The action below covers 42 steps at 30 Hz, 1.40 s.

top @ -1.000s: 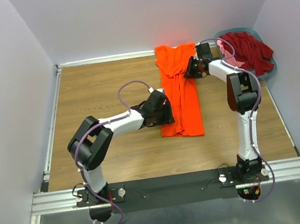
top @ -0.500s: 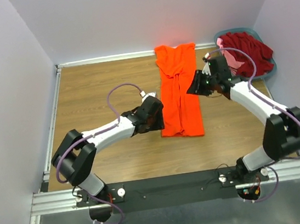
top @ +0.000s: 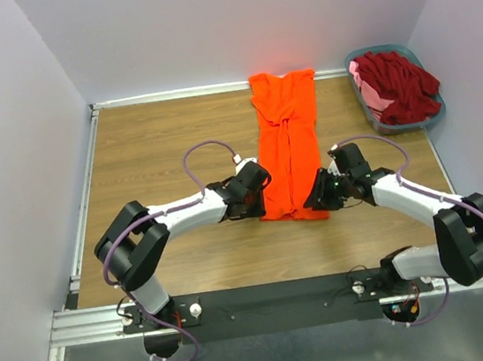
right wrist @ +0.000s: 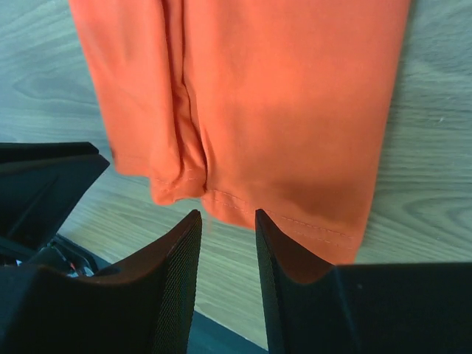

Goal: Fold and stack the t-shirts
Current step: Fold the tshirt

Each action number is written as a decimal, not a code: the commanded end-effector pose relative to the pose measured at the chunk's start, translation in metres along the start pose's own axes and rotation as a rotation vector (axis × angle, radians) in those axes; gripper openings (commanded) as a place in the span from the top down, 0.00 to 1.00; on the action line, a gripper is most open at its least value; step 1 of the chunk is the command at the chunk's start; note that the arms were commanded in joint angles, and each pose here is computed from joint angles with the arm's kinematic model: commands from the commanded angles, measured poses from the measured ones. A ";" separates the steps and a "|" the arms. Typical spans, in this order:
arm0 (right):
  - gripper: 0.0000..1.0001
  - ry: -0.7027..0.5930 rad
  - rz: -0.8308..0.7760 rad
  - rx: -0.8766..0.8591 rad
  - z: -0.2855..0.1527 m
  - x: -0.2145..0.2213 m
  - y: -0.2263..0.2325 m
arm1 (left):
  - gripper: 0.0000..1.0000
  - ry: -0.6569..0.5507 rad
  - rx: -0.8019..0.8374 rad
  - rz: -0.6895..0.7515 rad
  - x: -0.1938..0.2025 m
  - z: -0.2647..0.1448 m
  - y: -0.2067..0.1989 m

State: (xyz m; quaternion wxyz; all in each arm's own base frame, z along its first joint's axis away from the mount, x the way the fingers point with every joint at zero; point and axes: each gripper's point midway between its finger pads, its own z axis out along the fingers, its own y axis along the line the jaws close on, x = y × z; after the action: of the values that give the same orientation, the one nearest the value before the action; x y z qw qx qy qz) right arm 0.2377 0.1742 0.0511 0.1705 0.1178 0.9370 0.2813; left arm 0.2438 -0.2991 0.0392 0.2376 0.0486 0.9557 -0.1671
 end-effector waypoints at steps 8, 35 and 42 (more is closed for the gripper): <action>0.57 -0.001 0.034 0.022 0.018 0.010 -0.015 | 0.68 0.004 -0.052 0.010 0.010 0.019 0.001; 0.58 0.019 0.039 0.174 0.004 0.035 -0.055 | 1.00 -0.001 0.133 0.044 0.028 -0.007 0.008; 0.61 -0.022 0.001 -0.034 -0.024 0.007 0.019 | 1.00 0.012 0.153 0.042 0.031 -0.007 0.004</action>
State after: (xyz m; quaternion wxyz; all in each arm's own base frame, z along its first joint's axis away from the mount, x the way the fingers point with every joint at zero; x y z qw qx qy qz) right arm 0.2239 0.1682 0.0526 0.1808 0.1387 0.9349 0.2722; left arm 0.2169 -0.2917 0.0293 0.2354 0.0790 0.9422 -0.2251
